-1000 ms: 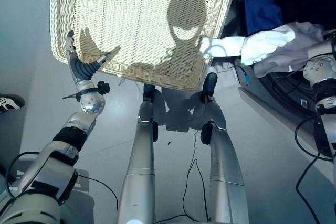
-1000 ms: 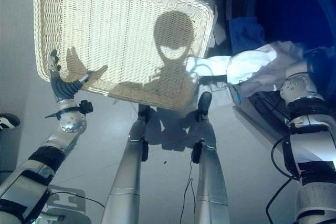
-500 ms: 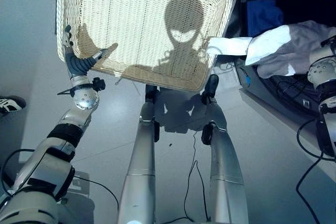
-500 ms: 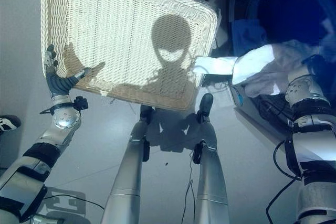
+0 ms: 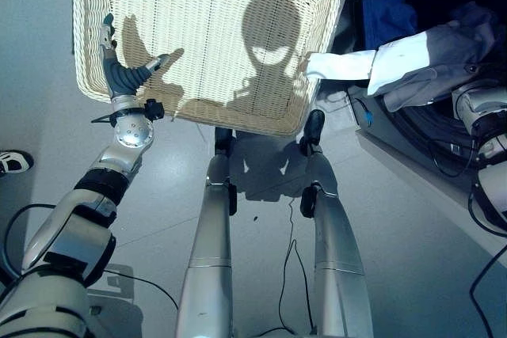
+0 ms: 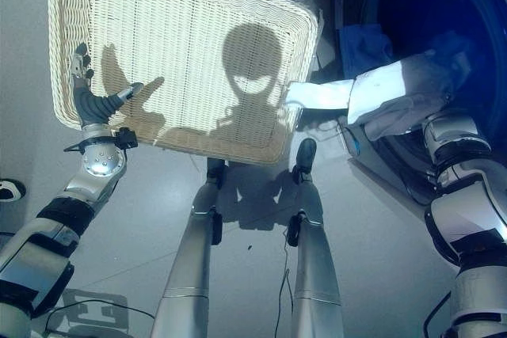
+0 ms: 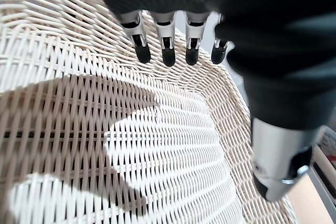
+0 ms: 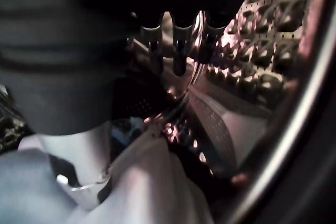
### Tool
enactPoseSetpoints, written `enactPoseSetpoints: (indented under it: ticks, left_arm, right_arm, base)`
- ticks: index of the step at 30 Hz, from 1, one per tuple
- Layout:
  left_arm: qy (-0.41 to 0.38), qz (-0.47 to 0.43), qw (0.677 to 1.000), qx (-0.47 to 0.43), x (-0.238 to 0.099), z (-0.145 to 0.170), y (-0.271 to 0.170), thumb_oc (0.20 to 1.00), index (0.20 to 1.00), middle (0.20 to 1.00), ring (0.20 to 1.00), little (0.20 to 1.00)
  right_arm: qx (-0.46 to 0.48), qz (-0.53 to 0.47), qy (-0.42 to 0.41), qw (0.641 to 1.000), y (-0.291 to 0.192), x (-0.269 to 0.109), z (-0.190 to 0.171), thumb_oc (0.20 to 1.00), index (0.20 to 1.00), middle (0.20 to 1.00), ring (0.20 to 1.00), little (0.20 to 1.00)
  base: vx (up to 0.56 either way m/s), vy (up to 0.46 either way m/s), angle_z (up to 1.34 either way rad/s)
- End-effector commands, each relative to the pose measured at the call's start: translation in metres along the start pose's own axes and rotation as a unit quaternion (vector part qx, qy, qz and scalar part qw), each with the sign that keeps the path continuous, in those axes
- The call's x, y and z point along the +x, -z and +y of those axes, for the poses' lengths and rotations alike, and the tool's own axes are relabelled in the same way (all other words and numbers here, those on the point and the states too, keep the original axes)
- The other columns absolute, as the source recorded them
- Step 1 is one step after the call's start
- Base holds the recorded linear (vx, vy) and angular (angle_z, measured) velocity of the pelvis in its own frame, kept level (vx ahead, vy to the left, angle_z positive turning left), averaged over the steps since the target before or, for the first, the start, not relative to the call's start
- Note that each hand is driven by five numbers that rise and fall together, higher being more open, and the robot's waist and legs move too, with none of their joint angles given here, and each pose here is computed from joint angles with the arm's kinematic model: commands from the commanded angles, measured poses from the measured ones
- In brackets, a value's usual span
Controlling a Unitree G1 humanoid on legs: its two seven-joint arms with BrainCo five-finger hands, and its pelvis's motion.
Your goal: Put the clothes into the washing machine.
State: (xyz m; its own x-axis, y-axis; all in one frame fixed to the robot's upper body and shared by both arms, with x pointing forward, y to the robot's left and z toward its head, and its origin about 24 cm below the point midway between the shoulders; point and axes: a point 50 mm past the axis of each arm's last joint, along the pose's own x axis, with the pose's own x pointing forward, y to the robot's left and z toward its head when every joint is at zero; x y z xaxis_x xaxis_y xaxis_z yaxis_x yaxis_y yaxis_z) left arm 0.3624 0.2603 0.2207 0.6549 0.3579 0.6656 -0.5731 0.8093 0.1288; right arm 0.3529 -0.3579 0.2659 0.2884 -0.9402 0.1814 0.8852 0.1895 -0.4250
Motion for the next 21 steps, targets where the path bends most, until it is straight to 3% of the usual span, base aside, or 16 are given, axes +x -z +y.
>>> enactPoseSetpoints:
  ticks: [1,9,21]
  left_arm:
    - [-0.041,0.003,0.999,-0.017,0.002,0.014,0.001,1.0,1.0,1.0,1.0,1.0]
    - [-0.049,0.004,0.998,-0.028,-0.006,0.007,0.003,1.0,1.0,1.0,1.0,1.0]
    - [-0.06,-0.006,0.997,-0.039,-0.004,-0.004,-0.005,1.0,1.0,1.0,1.0,1.0]
  right_arm:
    - [0.061,-0.09,0.238,0.965,-0.054,0.047,-0.125,1.0,1.0,1.0,1.0,1.0]
    - [0.125,-0.229,0.248,0.933,-0.091,0.012,-0.108,1.0,1.0,1.0,1.0,1.0]
    - [0.09,-0.42,0.091,0.898,-0.094,-0.046,-0.048,1.0,1.0,1.0,1.0,1.0]
  base:
    - [-0.01,0.046,0.0]
    - [-0.01,0.03,-0.02]
    - [0.0,0.0,0.0]
